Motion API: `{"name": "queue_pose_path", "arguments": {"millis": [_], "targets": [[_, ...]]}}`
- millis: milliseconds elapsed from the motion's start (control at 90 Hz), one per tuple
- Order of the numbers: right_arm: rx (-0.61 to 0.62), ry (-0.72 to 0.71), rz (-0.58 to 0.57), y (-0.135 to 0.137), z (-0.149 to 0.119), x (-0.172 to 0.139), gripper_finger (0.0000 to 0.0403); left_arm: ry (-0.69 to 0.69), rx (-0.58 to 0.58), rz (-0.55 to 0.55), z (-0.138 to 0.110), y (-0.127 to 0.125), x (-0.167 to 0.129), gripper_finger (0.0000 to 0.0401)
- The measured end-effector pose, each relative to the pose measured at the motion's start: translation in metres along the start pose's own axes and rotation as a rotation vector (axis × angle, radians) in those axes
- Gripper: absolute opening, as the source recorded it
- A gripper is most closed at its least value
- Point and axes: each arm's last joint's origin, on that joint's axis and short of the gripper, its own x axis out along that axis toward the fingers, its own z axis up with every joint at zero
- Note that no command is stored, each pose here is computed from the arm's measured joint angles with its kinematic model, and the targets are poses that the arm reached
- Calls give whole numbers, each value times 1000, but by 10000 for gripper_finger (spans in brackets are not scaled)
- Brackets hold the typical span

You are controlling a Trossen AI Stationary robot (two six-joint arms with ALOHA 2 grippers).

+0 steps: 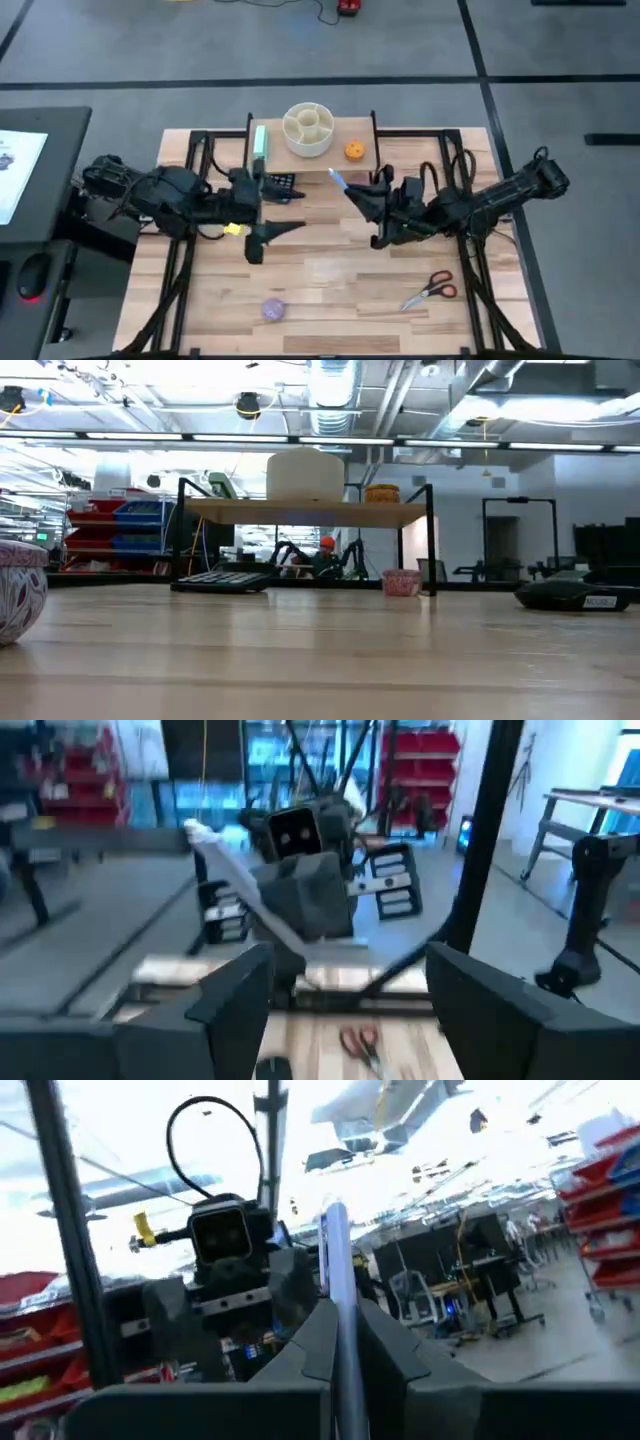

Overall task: Stock shelves
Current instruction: Put the gray pen into the white desk organizer

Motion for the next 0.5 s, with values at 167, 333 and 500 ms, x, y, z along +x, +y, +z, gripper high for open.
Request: {"name": "queue_pose_path", "arguments": {"millis": [167,333,500], "targets": [[-36,20,27,6,15,8,9,-109,17,50,3,8,14,242],[-41,6,40,8,20,9,9,-156,-22,61,4,19,22,248],[-42,7,45,8,19,9,9,-214,-106,-10,1,25,34,249]]}}
